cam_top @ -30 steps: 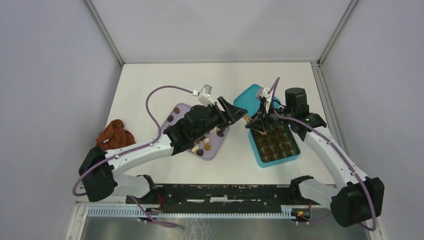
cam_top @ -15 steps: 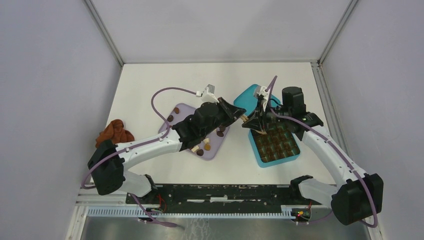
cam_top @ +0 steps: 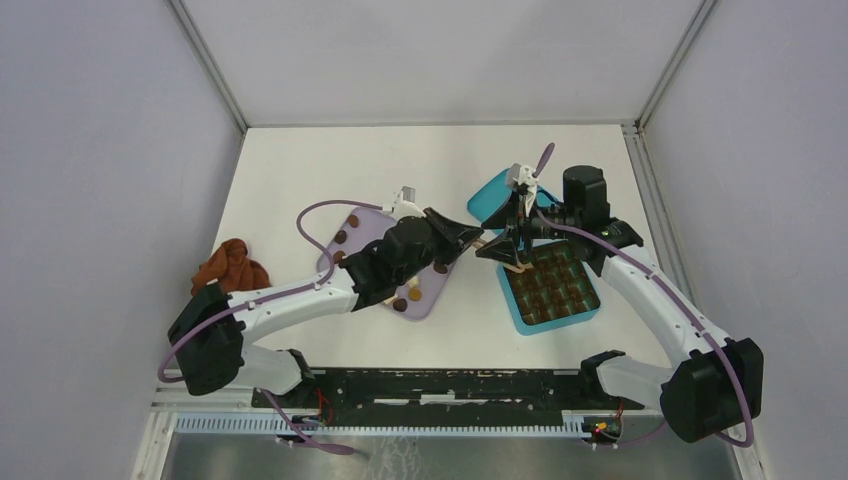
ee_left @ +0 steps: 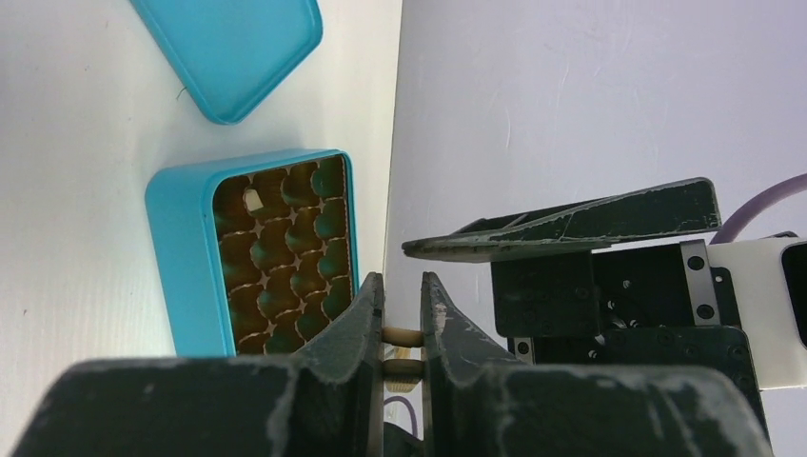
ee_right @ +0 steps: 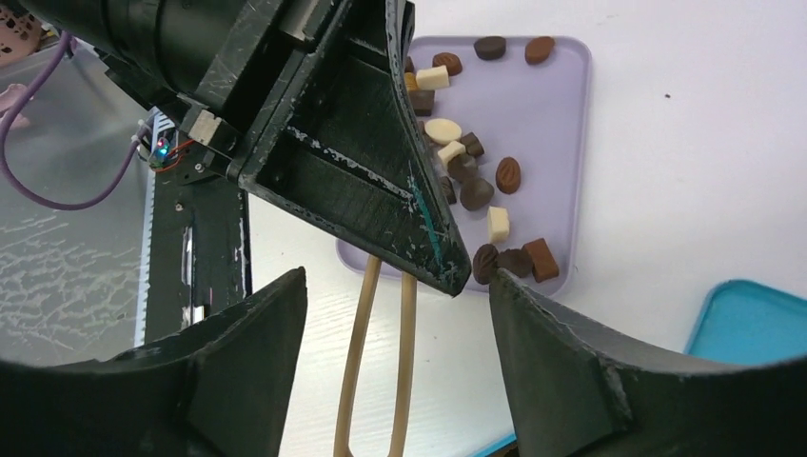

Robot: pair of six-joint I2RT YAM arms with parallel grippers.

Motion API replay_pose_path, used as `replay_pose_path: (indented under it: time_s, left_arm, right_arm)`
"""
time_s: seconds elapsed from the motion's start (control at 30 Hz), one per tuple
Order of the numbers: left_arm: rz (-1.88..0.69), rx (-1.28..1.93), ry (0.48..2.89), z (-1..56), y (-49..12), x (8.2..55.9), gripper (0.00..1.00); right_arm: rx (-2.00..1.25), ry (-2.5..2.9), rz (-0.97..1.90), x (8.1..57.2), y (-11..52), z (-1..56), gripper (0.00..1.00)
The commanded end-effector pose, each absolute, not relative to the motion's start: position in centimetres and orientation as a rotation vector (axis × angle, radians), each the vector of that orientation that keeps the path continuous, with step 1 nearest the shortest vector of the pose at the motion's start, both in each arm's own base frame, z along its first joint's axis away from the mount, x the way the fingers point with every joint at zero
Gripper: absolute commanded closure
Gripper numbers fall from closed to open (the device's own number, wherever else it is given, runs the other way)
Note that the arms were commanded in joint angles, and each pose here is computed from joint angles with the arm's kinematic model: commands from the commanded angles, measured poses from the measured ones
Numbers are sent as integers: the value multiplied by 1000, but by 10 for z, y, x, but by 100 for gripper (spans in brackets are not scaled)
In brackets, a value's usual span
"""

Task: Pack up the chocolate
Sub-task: Adjust the clamp.

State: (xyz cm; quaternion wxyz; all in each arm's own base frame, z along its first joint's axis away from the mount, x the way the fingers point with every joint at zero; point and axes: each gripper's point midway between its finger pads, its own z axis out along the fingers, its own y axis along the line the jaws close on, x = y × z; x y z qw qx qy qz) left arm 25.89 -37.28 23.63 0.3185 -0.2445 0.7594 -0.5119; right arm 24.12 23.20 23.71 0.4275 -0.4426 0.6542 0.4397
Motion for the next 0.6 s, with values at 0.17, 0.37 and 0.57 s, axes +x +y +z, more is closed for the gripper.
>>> replay_pose_path:
  time_s: [0.17,0.37,0.57]
  left_arm:
    - [-1474,-780,1862,271,-360,263,98]
    - [-1491,-796,1850,272,-358,264,98]
    - [-1521,-804,1841,275,-360,263,98]
  right_arm:
    - [-1250,1448,1072,233,236,249,17]
    - [-1326,1442,1022,230,231,239,18]
    - [-1283,1441,1013,235,237,247,27]
